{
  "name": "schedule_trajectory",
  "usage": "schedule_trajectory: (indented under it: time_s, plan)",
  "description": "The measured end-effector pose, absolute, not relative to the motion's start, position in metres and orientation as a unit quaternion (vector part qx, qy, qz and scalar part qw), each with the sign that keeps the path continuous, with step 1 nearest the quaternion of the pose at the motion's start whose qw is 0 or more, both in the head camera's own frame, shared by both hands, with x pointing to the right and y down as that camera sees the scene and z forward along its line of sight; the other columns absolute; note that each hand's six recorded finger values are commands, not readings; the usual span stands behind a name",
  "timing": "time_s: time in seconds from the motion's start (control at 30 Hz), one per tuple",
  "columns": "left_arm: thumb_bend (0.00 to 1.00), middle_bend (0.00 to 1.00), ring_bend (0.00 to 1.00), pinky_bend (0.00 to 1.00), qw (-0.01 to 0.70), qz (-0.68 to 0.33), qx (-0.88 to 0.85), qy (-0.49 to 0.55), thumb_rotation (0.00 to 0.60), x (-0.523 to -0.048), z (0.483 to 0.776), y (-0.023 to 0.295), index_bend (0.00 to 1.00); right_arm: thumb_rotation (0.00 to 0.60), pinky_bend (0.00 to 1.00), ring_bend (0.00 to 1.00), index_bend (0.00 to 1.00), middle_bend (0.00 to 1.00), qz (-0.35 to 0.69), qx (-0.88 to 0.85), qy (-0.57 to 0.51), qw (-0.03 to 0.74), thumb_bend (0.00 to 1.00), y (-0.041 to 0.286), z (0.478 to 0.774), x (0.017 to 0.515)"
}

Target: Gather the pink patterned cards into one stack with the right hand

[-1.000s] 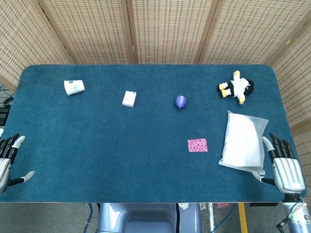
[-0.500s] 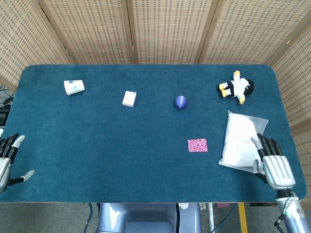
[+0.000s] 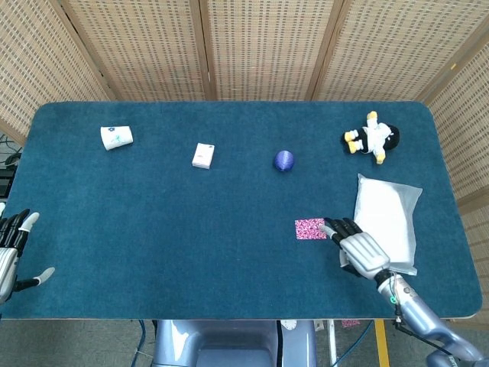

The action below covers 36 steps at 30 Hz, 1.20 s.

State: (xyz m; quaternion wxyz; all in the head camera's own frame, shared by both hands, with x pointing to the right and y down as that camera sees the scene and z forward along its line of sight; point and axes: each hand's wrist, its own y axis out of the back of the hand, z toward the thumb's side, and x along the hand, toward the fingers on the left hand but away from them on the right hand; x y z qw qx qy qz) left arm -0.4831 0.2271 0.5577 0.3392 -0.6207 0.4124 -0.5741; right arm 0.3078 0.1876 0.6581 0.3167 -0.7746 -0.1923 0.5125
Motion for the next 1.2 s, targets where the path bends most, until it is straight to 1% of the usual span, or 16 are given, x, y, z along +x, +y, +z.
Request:
schedule_trajectory:
  time_s: [0.43,0.6,0.87,1.07,1.17,1.2]
  plan:
    - [0.00,0.00,0.00,0.00,0.338,-0.574,-0.621,0.412,0.600,-0.483,0.558,0.227,0.00,0.600,0.01,0.00,0.04,0.00,0.539,-0.762,-0.139,0.331,1.00,0.192,0.687,0.286]
    - [0.00,0.00,0.00,0.00,0.338,-0.575,-0.620,0.412,0.600,-0.483,0.558,0.227,0.00,0.600,0.01,0.00,0.04,0.00,0.552,-0.759,-0.124,0.323,1.00,0.197,0.701,0.280]
    - [0.00,0.00,0.00,0.00,0.338,-0.576,-0.619,0.413,0.600,-0.483,0.558,0.227,0.00,0.600,0.01,0.00,0.04,0.00,0.559,-0.757,-0.107,0.321,1.00,0.201,0.712,0.272]
    - [0.00,0.00,0.00,0.00,0.337,-0.576,-0.619,0.413,0.600,-0.483,0.558,0.227,0.00,0.600,0.09,0.00,0.04,0.05,0.562,-0.761,-0.102,0.308,1.00,0.204,0.716,0.270]
    - [0.00,0.00,0.00,0.00,0.338,-0.577,-0.619,0.413,0.600,-0.483,0.558,0.227,0.00,0.600,0.15,0.02,0.04,0.07,0.561,-0.764,-0.094,0.304,1.00,0.207,0.715,0.269]
    - [0.00,0.00,0.00,0.00,0.338,-0.577,-0.619,0.413,0.600,-0.483,0.558,0.227,0.00,0.600,0.16,0.03,0.04,0.07,0.559,-0.766,-0.092,0.303,1.00,0.208,0.714,0.268]
